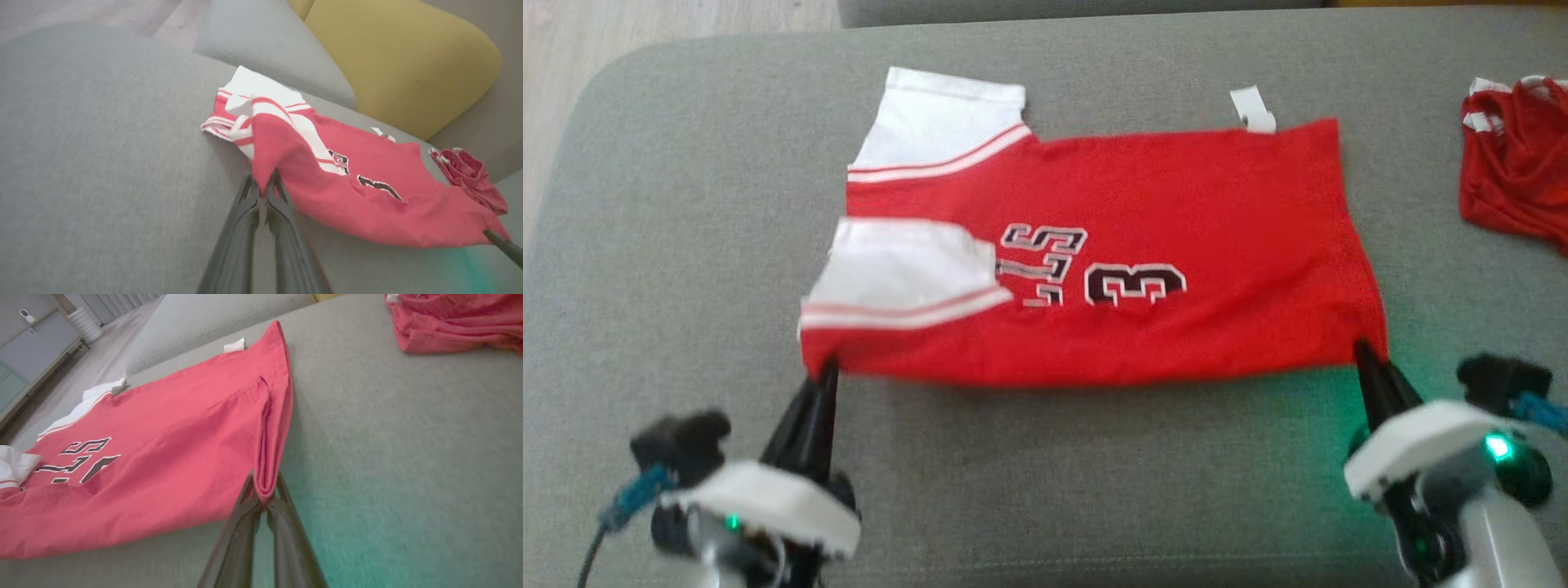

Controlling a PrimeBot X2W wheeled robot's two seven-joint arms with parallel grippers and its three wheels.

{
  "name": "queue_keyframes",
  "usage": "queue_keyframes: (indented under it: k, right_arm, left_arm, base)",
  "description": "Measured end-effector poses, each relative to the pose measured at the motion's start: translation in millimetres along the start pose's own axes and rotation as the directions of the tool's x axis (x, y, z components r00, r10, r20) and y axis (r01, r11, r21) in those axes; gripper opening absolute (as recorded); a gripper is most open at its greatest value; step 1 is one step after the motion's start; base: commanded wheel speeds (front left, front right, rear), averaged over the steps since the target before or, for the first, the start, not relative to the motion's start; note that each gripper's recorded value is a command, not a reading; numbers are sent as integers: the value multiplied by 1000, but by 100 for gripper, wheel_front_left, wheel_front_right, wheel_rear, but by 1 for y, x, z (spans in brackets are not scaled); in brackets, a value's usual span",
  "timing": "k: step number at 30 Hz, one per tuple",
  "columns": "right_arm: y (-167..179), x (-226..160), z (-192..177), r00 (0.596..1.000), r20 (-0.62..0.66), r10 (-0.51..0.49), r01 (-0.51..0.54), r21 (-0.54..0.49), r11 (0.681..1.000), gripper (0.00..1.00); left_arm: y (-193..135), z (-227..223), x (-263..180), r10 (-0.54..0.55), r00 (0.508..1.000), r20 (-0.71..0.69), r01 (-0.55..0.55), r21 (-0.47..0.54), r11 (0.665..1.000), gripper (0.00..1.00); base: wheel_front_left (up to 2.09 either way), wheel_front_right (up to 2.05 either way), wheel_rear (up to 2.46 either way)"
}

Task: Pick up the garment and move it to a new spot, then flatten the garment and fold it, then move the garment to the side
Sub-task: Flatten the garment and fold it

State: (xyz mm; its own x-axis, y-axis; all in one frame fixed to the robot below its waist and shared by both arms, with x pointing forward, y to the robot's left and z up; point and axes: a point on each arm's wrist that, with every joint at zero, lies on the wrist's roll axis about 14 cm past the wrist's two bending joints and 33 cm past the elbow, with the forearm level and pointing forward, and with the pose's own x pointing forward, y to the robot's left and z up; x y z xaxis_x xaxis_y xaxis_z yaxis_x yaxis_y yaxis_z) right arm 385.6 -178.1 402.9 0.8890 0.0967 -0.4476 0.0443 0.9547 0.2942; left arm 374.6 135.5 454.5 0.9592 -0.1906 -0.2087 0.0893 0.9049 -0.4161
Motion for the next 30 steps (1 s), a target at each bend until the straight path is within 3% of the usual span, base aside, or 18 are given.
queue_keyframes:
  k: [12, 13, 14, 15, 16, 24, 30]
  right_arm:
    - [-32, -47, -35, 990, -111, -92, 95, 22, 995, 2]
    - [-32, -48, -36, 989, -113, -94, 97, 24, 995, 36]
    - [-33, -48, -36, 989, -112, -95, 99, 25, 995, 74]
    - [-33, -49, -36, 989, -112, -96, 100, 28, 995, 100]
    - [-34, -50, -37, 989, -113, -97, 102, 34, 994, 100]
    - [-49, -55, -27, 988, -52, -147, 149, 34, 988, 100]
    - [-35, -35, 10, 992, 57, -110, 112, -26, 993, 100]
  left_arm:
    - [2, -56, -51, 60, 979, -194, -73, -60, 996, 0]
    - [3, -59, -51, 65, 977, -205, -80, -65, 995, 1]
    - [3, -62, -51, 66, 974, -216, -82, -63, 995, 29]
    - [4, -65, -51, 68, 973, -222, -83, -57, 995, 93]
    - [5, -66, -51, 70, 972, -226, -84, -53, 995, 100]
    - [15, -52, -33, 72, 980, -185, -71, 17, 997, 100]
    - [2, 1, 22, -41, 995, -95, 57, 165, 985, 100]
  base:
    - [0, 0, 0]
    - [0, 0, 0]
    - [0, 0, 0]
    - [0, 0, 0]
    - [0, 0, 0]
    - [0, 0, 0]
    - [0, 0, 0]
